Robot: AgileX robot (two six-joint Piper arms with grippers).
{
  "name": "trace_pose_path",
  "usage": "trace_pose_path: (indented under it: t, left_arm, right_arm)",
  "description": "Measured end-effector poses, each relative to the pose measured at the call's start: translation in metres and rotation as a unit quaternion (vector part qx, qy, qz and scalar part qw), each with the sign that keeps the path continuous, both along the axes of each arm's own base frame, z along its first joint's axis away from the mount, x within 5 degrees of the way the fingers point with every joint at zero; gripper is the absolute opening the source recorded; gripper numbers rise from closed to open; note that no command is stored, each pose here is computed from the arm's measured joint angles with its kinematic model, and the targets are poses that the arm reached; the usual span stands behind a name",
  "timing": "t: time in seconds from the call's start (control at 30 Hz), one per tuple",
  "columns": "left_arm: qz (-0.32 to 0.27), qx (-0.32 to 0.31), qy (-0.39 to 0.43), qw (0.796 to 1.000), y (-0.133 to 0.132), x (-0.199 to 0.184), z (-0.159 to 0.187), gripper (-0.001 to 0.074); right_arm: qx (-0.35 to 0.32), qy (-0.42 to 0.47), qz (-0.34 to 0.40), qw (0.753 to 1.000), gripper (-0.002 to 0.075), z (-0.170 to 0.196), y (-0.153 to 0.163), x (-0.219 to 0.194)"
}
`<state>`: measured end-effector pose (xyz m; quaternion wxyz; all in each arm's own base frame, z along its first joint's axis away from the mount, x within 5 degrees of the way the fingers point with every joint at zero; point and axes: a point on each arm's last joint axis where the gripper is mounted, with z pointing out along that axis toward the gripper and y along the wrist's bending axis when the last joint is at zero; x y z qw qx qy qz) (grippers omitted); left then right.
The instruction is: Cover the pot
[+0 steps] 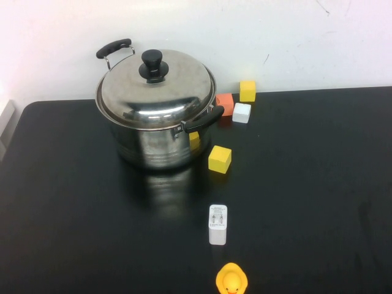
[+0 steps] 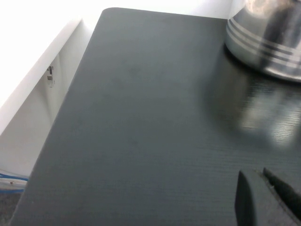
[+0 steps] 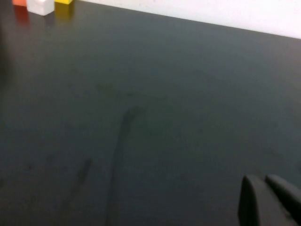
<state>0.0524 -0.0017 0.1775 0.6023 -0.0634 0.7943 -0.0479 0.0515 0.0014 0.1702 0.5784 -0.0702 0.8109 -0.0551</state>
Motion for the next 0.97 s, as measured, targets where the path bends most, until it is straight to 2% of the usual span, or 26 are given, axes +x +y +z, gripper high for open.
trace_pose_path:
  t: [0.97]
  left_arm:
    - [0.0,0.0,0.0,1.0,0.0,0.0,0.0,-0.0002]
  right_arm:
    - [-0.001,0.0,0.01,1.0,0.0012,0.0005,0.0011,-0.0001]
